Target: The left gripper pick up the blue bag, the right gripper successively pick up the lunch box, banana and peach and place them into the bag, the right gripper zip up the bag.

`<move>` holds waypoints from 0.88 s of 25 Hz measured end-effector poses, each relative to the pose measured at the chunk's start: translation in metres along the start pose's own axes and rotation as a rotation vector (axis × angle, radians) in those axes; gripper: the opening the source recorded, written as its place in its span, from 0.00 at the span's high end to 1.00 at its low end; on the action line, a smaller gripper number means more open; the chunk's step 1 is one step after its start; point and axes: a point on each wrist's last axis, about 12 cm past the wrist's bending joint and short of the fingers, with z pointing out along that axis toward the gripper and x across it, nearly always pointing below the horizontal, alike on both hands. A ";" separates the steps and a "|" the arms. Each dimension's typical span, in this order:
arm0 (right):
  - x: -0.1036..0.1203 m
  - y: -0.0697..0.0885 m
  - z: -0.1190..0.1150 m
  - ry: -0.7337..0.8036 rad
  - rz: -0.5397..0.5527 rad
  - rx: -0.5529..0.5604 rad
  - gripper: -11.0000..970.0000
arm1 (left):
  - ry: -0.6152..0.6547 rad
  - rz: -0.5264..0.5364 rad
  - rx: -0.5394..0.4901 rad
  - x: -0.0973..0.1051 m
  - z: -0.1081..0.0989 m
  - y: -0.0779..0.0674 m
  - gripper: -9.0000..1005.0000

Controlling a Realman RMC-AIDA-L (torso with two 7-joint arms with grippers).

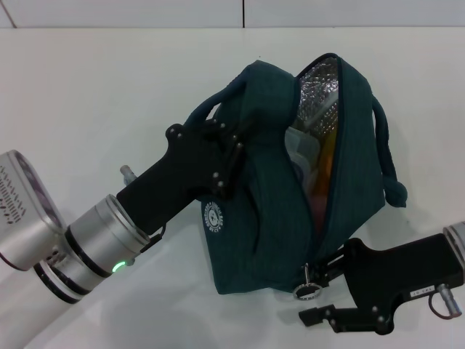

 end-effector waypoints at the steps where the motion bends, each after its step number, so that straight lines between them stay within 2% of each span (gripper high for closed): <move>1: 0.000 0.000 0.000 0.001 -0.003 0.004 0.63 | 0.000 0.000 0.000 0.000 0.000 0.000 0.94; 16: -0.002 0.000 -0.005 -0.037 -0.130 0.047 0.97 | -0.016 -0.028 -0.027 0.001 -0.003 -0.005 0.94; 22: -0.004 -0.002 -0.007 -0.035 -0.149 0.058 0.97 | -0.042 -0.083 -0.042 -0.001 -0.003 -0.007 0.73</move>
